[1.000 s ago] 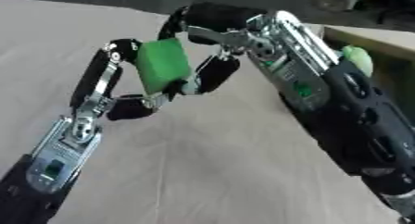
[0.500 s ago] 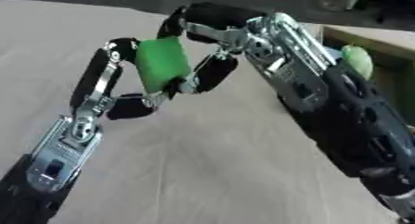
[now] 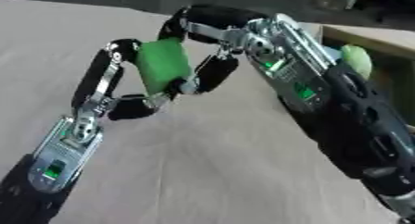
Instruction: Pick up the objects with one hand, pass them to the other hand, and then place them into the box on the other side of the table.
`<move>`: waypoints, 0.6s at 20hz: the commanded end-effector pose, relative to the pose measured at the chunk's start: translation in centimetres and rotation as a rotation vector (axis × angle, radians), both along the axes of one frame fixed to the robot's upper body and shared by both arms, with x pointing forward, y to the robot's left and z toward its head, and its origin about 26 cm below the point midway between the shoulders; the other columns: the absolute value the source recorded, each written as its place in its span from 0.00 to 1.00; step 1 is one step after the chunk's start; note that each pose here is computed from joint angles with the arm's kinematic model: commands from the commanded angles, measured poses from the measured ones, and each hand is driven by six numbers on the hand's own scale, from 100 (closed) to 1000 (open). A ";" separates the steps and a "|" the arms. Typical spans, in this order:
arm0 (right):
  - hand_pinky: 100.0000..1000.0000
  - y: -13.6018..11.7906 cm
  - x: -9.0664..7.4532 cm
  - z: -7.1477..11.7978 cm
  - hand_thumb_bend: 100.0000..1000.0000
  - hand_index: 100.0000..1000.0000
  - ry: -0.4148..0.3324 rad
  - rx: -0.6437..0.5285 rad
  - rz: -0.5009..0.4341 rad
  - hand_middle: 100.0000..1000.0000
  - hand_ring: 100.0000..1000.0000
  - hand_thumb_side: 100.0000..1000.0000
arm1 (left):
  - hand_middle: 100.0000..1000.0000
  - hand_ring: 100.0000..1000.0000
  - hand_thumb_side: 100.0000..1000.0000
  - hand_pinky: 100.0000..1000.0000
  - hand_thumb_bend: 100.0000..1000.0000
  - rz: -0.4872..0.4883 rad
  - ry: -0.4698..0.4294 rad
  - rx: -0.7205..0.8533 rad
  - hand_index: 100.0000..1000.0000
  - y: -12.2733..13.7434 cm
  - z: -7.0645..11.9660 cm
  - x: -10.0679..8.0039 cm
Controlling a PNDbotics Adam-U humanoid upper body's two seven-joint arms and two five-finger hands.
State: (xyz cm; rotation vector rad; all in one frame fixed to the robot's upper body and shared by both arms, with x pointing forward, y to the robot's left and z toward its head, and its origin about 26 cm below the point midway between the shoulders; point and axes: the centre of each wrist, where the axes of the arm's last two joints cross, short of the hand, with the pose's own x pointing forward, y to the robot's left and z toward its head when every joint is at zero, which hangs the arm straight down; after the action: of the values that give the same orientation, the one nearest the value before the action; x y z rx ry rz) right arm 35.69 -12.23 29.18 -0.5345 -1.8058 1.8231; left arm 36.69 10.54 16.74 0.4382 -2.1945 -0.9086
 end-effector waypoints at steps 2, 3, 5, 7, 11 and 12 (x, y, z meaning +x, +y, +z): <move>0.83 -0.2 -0.6 1.3 0.02 0.57 -0.028 0.019 0.019 0.44 0.75 0.07 | 0.58 0.64 0.10 0.63 0.13 0.007 -0.028 0.035 0.73 -0.5 0.6 0.0; 0.83 -0.2 -0.7 1.4 0.02 0.57 -0.030 0.020 0.018 0.44 0.75 0.07 | 0.59 0.64 0.11 0.64 0.15 0.013 -0.033 0.045 0.74 -0.5 0.6 0.0; 0.82 -0.3 -0.7 1.5 0.02 0.57 -0.030 0.021 0.016 0.43 0.75 0.07 | 0.60 0.65 0.15 0.64 0.23 0.023 -0.040 0.062 0.77 -0.5 0.6 0.0; 0.82 -0.4 -0.8 1.5 0.02 0.56 -0.028 0.023 0.015 0.43 0.75 0.06 | 0.61 0.66 0.17 0.64 0.28 0.031 -0.044 0.075 0.80 -0.4 0.6 0.0; 0.82 -0.6 -0.8 1.7 0.03 0.56 -0.031 0.029 0.011 0.42 0.74 0.05 | 0.64 0.68 0.13 0.65 0.33 0.040 -0.037 0.106 0.82 -0.3 0.4 0.1; 0.82 -0.7 -0.8 1.8 0.03 0.56 -0.032 0.031 0.010 0.42 0.74 0.05 | 0.64 0.68 0.07 0.65 0.32 0.042 -0.032 0.113 0.82 -0.2 0.3 0.2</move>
State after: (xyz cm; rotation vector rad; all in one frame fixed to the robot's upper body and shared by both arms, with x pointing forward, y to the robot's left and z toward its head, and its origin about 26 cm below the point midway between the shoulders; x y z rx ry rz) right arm 35.66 -12.66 29.28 -0.5254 -1.7957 1.8073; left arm 36.65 10.25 16.85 0.5315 -2.1720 -0.9858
